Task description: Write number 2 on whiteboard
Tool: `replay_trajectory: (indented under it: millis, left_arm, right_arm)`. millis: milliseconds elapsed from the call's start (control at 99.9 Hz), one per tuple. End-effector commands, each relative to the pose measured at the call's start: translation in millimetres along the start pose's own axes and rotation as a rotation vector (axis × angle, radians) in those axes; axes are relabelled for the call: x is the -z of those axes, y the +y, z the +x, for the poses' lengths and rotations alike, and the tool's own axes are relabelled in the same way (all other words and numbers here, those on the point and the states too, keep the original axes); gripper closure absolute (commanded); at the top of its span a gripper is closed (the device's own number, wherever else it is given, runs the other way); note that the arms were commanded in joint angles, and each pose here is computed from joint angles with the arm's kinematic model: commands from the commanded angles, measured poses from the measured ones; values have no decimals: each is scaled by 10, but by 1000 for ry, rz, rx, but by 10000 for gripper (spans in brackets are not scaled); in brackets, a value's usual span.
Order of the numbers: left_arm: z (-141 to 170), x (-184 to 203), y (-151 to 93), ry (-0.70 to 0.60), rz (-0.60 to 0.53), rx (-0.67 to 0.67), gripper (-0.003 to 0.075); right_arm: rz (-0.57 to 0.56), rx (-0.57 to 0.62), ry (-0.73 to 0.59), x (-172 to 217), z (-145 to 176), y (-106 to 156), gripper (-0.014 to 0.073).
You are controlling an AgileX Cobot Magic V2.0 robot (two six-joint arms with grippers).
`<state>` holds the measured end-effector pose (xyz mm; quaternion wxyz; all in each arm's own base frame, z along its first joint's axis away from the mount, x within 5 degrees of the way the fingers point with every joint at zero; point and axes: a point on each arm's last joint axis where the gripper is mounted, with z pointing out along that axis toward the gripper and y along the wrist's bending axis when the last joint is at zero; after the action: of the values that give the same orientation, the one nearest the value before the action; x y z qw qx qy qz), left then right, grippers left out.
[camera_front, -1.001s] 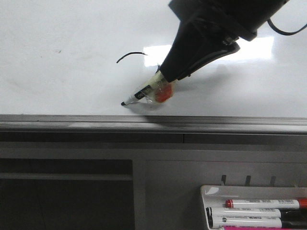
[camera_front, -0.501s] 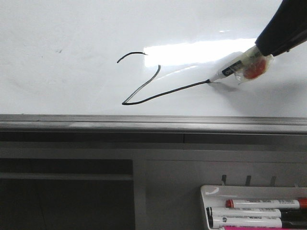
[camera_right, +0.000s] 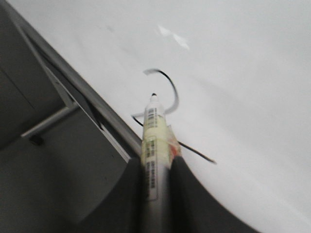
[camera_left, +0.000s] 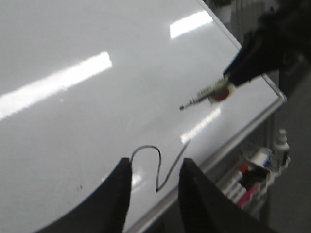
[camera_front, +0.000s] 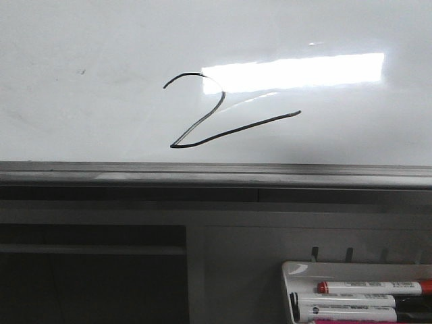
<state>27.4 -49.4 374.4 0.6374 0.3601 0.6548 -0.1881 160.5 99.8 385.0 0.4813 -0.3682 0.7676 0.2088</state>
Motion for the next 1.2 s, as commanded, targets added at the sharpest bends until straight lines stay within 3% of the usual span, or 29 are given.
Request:
replay_trajectory:
  millis: [0,220,351,531,1192]
  left_arm:
    - [-110,-134,76,41,24,15,379]
    - [-365,-469,174,207,249,-201,440]
    - [-513,-631,152,218,383,-259,440]
    - [-503,-900,112,328,514,-370,440]
    - [-356,-1417,136,396,516,-352,440]
  right_arm:
    - [-81,116,-135,150,-242,194,655]
    - [-236,462,-195,98,-329,548,655]
    - [-286,528,-218,-9,-353,677,655]
    - [-303,573,-245,-139,-388,778,655]
    - [-331,586,-258,-167,-407,859,655]
